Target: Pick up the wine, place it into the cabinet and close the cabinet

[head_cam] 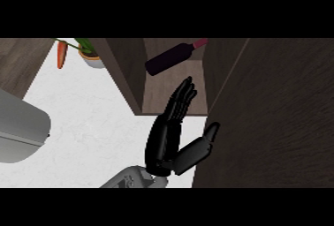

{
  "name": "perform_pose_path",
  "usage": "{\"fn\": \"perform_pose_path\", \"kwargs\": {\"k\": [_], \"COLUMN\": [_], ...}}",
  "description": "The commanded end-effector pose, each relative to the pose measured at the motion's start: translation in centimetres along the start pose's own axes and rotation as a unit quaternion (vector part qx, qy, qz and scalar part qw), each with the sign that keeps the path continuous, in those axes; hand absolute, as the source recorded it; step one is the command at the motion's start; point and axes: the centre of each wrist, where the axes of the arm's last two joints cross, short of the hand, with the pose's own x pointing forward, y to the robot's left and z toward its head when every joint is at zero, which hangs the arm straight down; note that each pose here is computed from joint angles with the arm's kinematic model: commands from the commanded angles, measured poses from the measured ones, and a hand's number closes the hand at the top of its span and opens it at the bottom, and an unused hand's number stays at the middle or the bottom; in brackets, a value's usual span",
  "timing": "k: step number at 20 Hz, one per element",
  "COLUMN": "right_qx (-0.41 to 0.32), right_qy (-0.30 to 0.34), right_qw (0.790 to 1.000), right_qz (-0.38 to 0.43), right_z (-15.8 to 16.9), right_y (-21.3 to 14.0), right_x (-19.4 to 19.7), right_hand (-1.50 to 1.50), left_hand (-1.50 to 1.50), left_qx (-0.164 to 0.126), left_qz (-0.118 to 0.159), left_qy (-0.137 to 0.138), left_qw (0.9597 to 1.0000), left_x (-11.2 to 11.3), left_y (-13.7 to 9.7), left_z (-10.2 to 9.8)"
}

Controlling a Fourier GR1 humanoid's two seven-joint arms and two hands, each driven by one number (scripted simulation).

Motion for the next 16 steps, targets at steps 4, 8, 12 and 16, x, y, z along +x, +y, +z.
{"fn": "perform_pose_path", "kwargs": {"k": [4,8,12,16], "right_qx": [0.009,0.002,0.088,0.148], "right_qy": [-0.002,-0.002,0.021,-0.01], "right_qw": [1.0,1.0,0.996,0.988], "right_qz": [0.002,-0.013,-0.014,0.029], "right_z": [1.0,0.1,0.4,1.7], "right_y": [-0.8,1.0,2.0,3.3], "right_x": [1.1,0.9,-0.8,0.6], "right_hand": [-1.5,-1.5,1.5,1.5], "left_hand": [1.5,1.5,1.5,1.5], "left_qx": [0.001,-0.045,-0.053,-0.059], "left_qz": [0.045,0.048,0.049,0.036], "left_qy": [0.002,0.006,0.014,0.002], "left_qw": [0.999,0.9978,0.9973,0.9976], "left_x": [2.9,2.5,4.9,6.7], "left_y": [0.6,2.5,4.6,8.0], "left_z": [6.6,7.6,10.9,10.0]}}
